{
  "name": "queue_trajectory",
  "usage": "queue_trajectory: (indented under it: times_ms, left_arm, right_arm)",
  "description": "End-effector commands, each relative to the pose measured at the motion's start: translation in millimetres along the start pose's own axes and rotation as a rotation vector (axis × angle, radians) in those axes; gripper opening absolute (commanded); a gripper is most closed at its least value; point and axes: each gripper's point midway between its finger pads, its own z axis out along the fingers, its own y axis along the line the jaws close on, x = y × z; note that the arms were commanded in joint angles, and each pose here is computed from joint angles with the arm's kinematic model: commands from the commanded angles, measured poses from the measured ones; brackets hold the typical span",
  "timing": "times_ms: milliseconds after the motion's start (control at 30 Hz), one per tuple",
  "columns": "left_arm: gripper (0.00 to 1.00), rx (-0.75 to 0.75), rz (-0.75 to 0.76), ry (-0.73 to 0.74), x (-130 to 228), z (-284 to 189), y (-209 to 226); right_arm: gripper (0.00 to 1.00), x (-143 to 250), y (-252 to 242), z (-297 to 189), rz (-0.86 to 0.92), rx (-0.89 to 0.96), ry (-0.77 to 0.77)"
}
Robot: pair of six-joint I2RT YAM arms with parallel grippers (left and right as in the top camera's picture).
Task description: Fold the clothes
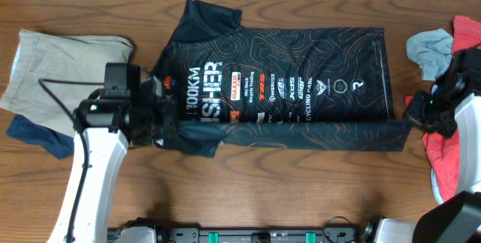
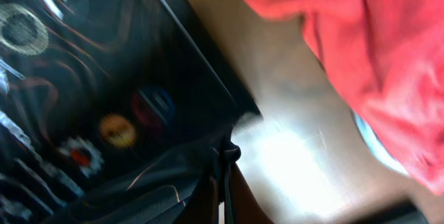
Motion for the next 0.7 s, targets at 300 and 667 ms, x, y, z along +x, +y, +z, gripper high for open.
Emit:
queue_trajectory:
  times_ms: [300,667]
  left_arm:
    - [0.06,-0.005,-0.024,-0.062,-62,65,7]
    - [0.54,0.035,0.013,-0.168,-101,88,1]
  right_arm:
    - [0.01,-53,48,19,-0.082,-0.104,-0.177]
    - [0.32,-78,74,58,-0.118,-0.127,-0.209]
